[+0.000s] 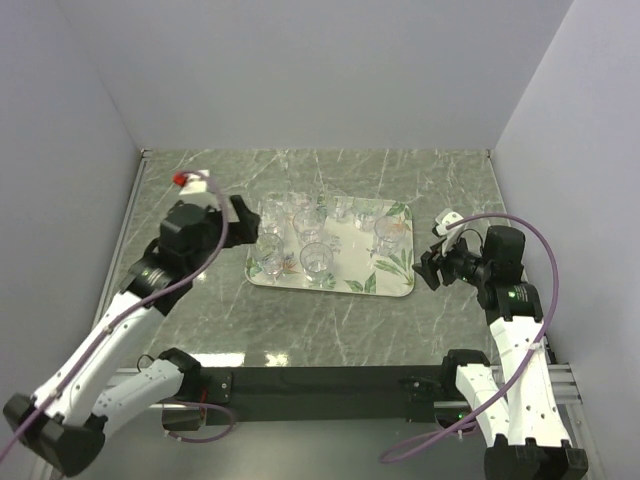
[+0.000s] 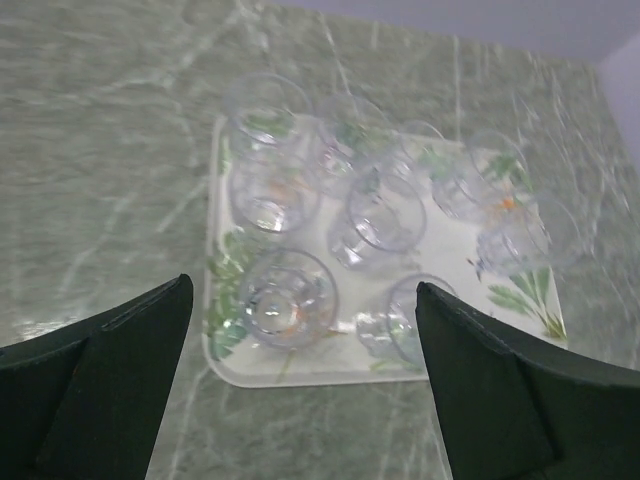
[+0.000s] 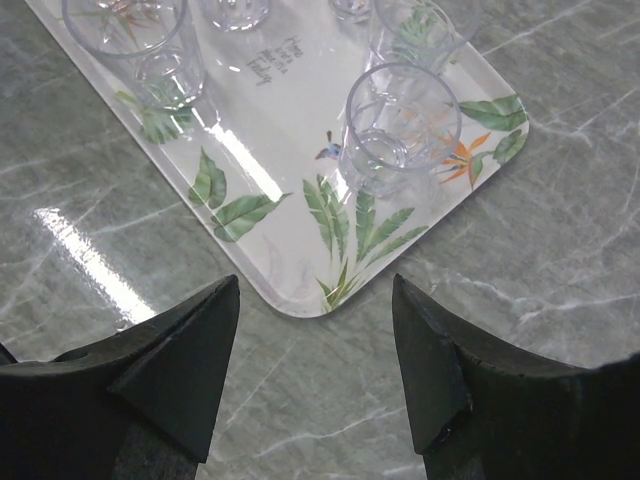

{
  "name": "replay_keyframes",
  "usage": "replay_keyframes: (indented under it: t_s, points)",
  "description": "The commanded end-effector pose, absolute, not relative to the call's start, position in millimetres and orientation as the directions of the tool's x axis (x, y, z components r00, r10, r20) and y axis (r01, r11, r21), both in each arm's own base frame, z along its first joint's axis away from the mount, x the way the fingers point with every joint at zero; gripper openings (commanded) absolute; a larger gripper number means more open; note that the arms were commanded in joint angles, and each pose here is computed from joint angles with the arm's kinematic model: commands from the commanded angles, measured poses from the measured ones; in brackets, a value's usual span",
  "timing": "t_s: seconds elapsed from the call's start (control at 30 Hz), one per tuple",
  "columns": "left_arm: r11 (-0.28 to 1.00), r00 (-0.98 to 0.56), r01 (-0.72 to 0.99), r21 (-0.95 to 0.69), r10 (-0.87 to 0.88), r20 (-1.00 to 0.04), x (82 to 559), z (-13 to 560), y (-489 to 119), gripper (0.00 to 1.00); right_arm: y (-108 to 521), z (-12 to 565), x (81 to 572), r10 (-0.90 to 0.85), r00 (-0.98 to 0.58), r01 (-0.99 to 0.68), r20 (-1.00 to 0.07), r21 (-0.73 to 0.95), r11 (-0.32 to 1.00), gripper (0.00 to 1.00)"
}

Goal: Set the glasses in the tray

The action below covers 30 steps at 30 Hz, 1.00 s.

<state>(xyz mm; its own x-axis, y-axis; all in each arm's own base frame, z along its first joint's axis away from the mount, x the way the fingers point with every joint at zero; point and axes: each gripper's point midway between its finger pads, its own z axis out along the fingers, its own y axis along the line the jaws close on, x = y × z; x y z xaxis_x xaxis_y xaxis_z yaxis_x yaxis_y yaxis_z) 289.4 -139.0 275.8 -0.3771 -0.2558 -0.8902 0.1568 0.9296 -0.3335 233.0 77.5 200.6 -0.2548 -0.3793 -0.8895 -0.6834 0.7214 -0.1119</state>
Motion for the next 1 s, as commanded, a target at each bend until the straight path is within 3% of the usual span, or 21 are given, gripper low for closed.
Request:
replay_keyframes:
  t_s: [0.0, 0.27, 0.6, 0.97]
  points:
    - [0.936, -0.303, 0.116, -0.333, -0.286, -0.909, 287.2, 288.8, -106.6, 0.99, 74.3, 214.0, 241.9, -0.347, -0.218, -0.647, -0.912, -0.131, 0.752, 0.7]
    - [0.972, -0.308, -0.037, -0.23, -0.231, -0.923, 284.3, 263.2, -63.1, 0.99, 53.4, 227.5, 259.3, -0.231, -0.271, -0.471, -0.934, -0.08, 0.878, 0.71]
    - [0.975, -0.311, -0.033, -0.221, -0.22, -0.925, 284.0, 252.7, -62.6, 1.0, 28.9, 247.9, 269.7, -0.107, -0.232, -0.279, -0.967, -0.039, 0.96, 0.76]
    - [0.972, -0.293, 0.026, -0.235, -0.217, -0.931, 291.5, 251.1, -74.5, 0.99, -18.6, 259.5, 278.7, 0.017, -0.157, 0.033, -0.987, 0.012, 0.999, 0.94]
